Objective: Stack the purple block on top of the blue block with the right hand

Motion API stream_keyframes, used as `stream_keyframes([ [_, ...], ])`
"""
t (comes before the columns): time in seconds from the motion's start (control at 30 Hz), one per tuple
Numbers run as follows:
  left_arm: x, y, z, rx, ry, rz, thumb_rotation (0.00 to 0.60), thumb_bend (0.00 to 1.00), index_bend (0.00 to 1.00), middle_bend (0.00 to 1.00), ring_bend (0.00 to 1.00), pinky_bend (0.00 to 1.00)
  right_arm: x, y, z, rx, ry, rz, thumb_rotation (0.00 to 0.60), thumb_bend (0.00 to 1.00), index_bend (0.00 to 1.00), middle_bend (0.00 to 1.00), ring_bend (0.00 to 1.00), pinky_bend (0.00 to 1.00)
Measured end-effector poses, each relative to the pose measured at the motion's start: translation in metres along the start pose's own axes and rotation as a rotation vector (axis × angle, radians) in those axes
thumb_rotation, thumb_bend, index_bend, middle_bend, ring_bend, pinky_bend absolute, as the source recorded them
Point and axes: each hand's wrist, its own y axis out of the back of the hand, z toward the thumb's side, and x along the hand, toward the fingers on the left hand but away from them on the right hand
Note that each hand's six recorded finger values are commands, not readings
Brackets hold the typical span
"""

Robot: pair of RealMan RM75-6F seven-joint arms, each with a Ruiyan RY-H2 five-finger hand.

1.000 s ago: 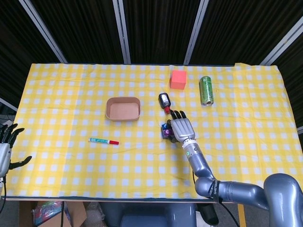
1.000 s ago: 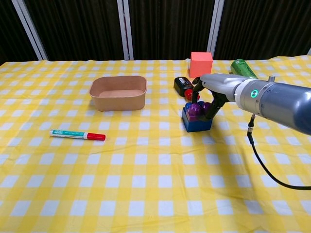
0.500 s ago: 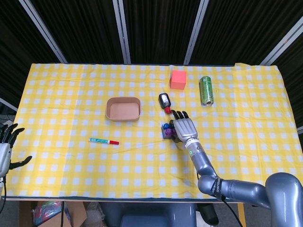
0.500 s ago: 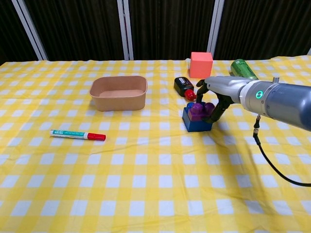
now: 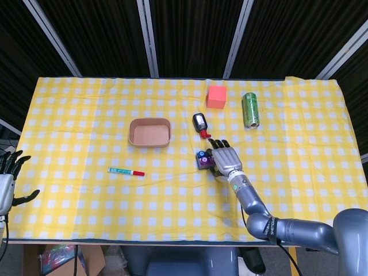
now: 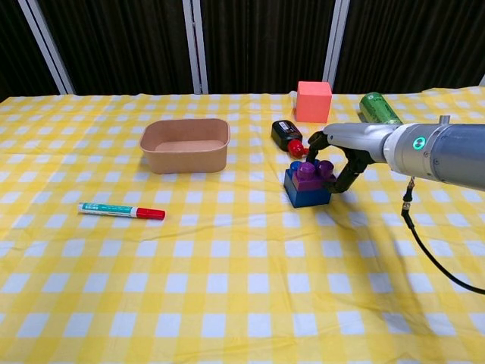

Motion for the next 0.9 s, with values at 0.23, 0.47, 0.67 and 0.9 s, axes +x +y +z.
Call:
stream_keyframes([
  [0.23,0.0,-0.001,0.0,0.005,0.004,-0.005,0.6,0.18,0.17,0.07,0.0,0.05,0.003,0.007,0.002,-0.008,0.013,-0.018,0.6,0.73,0.0,0.0,0.0,0.0],
  [0.47,0.001,-0.002,0.001,0.011,0.004,-0.011,0.6,0.18,0.17,0.07,0.0,0.05,0.021,0.029,0.0,-0.025,0.033,-0.07,0.6,0.73,0.0,0.0,0.0,0.0],
  [0.67,0.0,-0.003,0.002,0.016,0.002,-0.012,0.6,0.18,0.17,0.07,0.0,0.05,0.045,0.049,-0.01,-0.016,0.031,-0.116,0.6,0.73,0.0,0.0,0.0,0.0],
  [0.9,0.001,-0.006,0.005,0.017,-0.005,-0.023,0.6,0.18,0.17,0.07,0.0,0.05,0.081,0.07,-0.028,-0.019,0.018,-0.194,0.6,0.41,0.0,0.0,0.0,0.0],
])
